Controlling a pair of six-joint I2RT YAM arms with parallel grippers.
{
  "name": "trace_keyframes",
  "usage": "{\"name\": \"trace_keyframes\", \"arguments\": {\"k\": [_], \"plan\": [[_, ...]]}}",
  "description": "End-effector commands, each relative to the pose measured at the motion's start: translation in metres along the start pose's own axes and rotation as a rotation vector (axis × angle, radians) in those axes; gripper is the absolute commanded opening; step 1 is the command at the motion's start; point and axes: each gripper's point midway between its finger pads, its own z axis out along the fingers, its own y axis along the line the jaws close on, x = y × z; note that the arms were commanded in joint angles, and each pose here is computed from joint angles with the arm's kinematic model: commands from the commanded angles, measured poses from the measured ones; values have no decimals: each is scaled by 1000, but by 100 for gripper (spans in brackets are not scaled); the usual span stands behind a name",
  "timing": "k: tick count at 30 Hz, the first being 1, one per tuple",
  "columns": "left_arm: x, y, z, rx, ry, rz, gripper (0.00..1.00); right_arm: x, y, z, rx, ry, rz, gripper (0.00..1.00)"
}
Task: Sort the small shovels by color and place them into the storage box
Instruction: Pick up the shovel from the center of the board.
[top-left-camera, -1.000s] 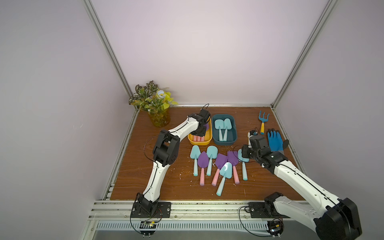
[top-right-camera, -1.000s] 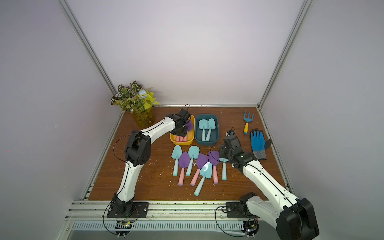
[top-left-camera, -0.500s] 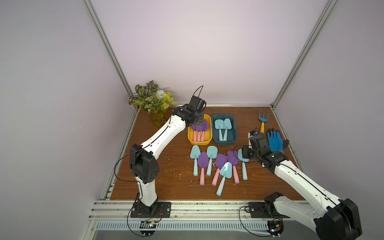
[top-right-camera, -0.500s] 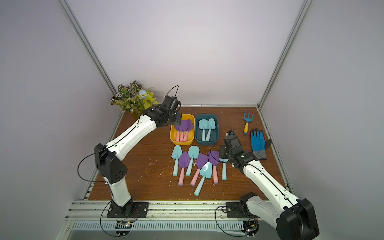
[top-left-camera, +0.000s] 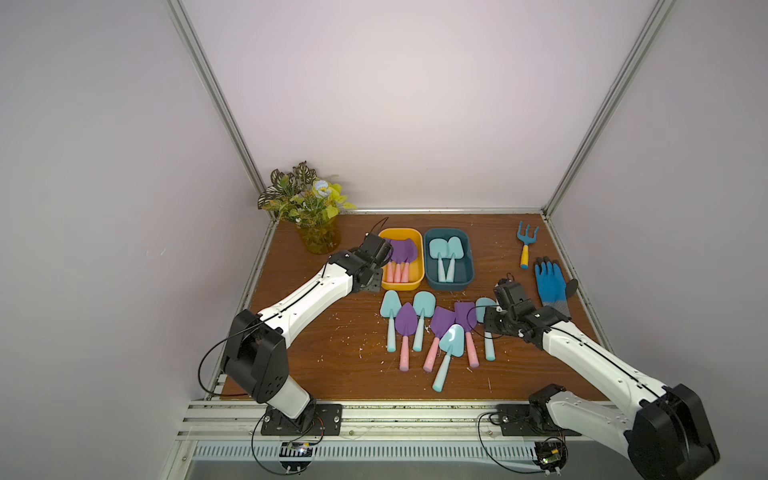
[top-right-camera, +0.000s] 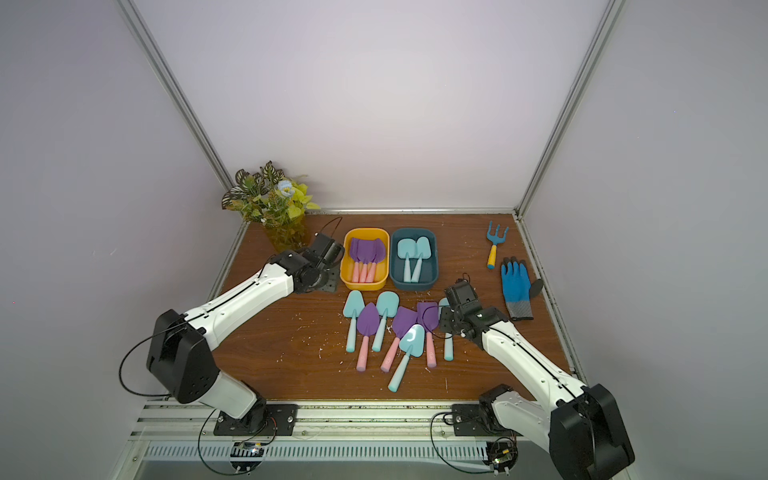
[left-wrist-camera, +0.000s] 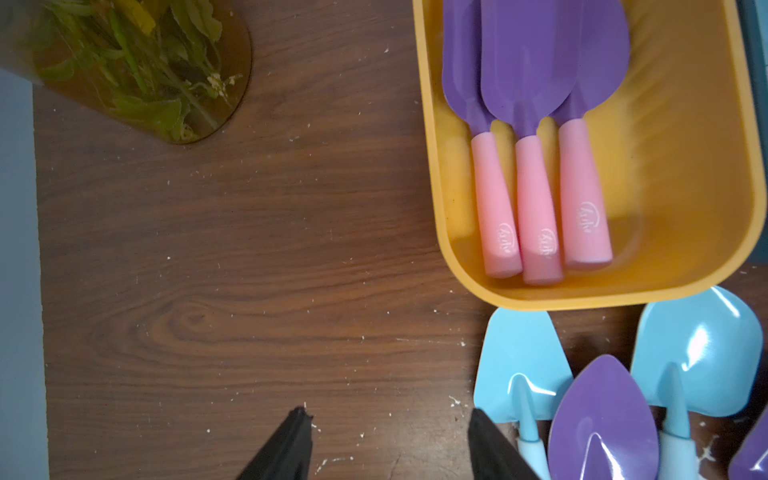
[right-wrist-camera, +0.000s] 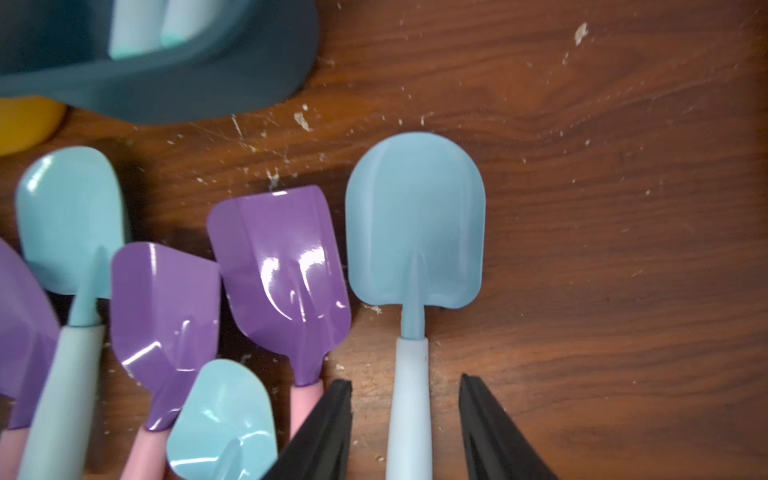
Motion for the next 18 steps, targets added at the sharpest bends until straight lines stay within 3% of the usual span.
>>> {"name": "trace_keyframes", "arguments": {"k": [1, 18], "plan": [[-5, 4, -5, 18, -43, -50, 63, 6, -1, 2, 7, 34, 48, 49], [5, 2, 2, 36, -36, -61, 64, 46, -5, 25, 15, 182, 105, 50]]}}
